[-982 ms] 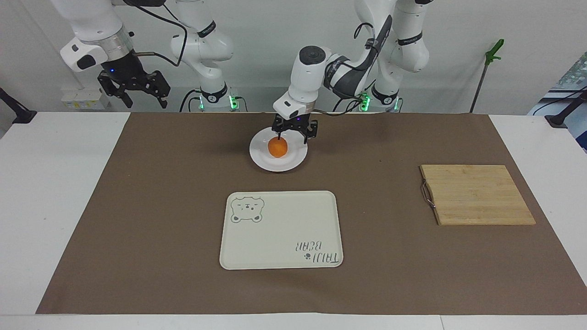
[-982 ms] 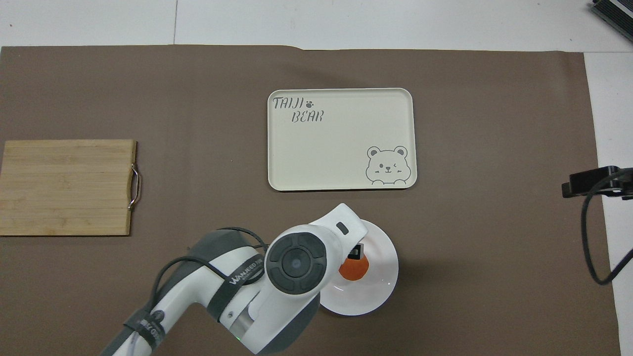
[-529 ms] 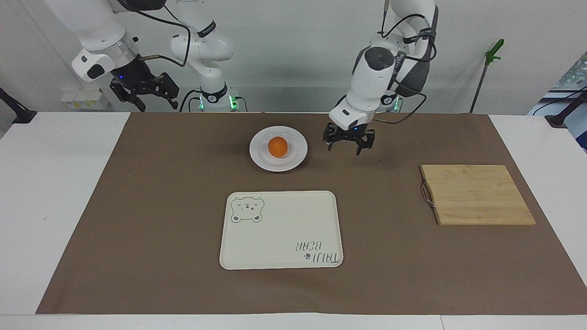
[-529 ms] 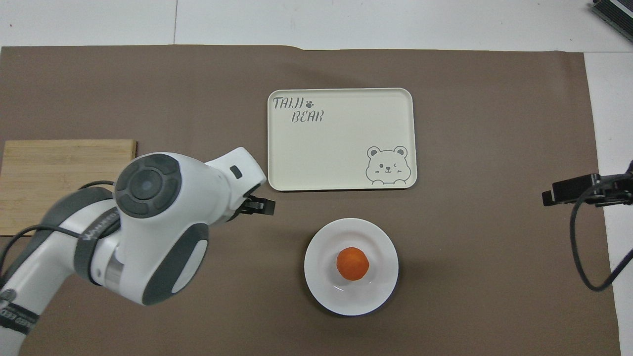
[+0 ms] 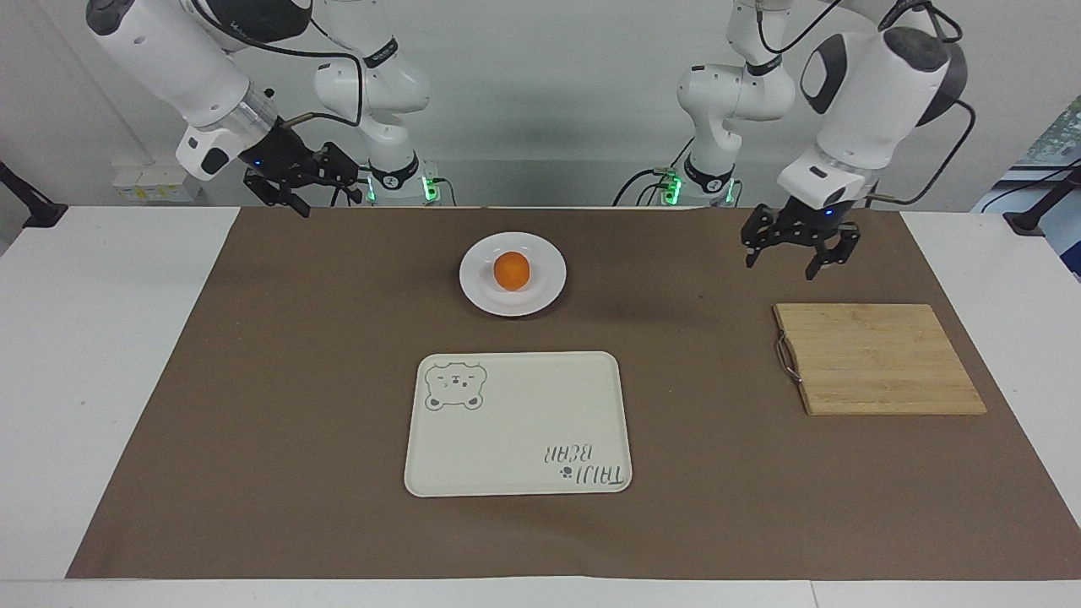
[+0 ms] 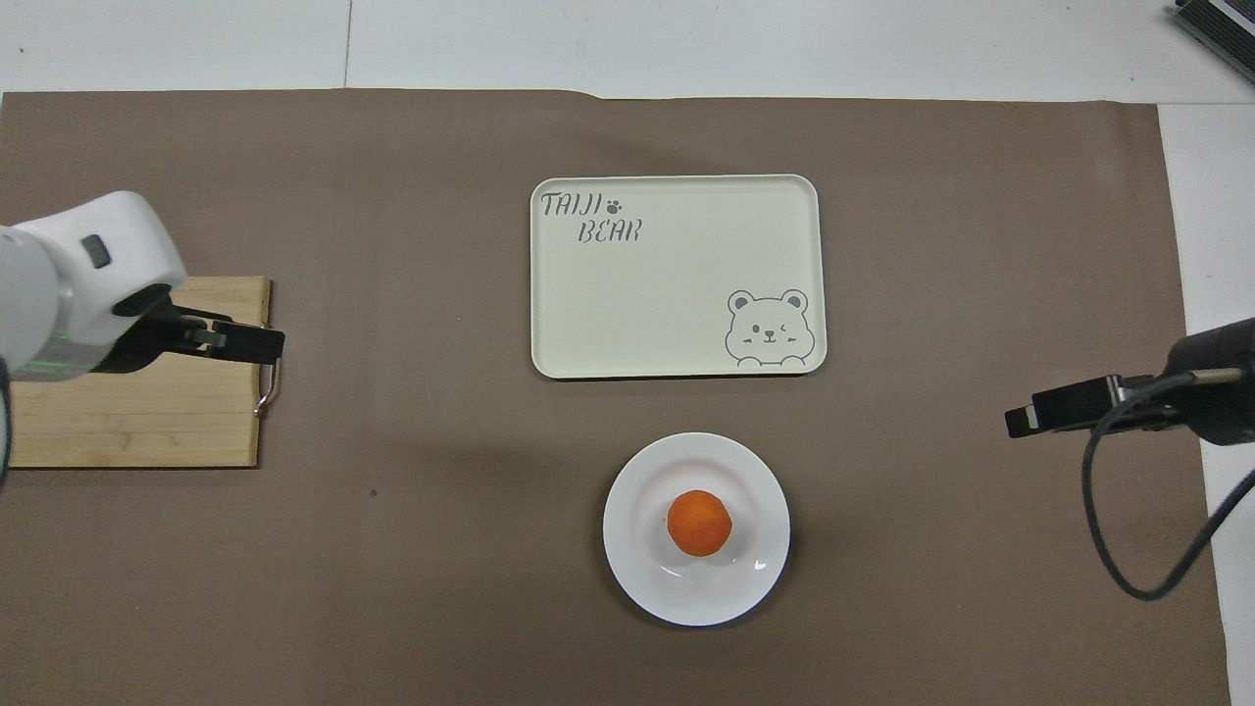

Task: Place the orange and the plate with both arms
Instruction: 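Retract the left gripper to the board while the right gripper advances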

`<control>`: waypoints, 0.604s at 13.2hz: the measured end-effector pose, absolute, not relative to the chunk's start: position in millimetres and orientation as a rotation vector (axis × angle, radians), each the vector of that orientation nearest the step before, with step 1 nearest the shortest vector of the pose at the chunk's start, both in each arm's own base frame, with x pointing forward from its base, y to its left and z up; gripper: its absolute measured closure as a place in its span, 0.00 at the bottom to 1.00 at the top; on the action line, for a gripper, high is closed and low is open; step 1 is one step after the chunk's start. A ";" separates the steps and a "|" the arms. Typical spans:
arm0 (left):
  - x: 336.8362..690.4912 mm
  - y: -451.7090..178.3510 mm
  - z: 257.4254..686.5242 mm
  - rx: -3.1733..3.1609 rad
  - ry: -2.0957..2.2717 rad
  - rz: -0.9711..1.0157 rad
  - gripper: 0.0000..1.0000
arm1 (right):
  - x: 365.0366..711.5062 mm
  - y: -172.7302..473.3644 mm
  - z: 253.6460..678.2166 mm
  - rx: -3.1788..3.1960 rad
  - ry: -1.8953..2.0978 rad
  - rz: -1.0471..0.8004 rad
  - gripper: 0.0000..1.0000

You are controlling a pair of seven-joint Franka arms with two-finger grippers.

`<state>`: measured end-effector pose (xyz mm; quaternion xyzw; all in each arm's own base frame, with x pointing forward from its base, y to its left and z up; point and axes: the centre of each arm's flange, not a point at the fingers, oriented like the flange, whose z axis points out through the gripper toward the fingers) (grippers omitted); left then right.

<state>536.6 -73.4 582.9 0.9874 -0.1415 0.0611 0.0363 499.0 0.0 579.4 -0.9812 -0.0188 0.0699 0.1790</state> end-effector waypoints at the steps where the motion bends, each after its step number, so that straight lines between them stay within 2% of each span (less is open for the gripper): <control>1: 537.2 -61.4 601.4 3.034 -0.439 0.199 0.00 | 497.7 1.9 572.4 -2.749 -0.069 0.192 0.00; 5: 533.3 -39.2 666.2 3.063 -0.422 0.181 0.00 | 494.8 9.3 537.5 -2.623 -0.102 0.135 0.00; 8: 541.2 -37.5 685.1 3.068 -0.419 0.174 0.00 | 491.1 13.7 505.7 -2.528 -0.136 0.116 0.00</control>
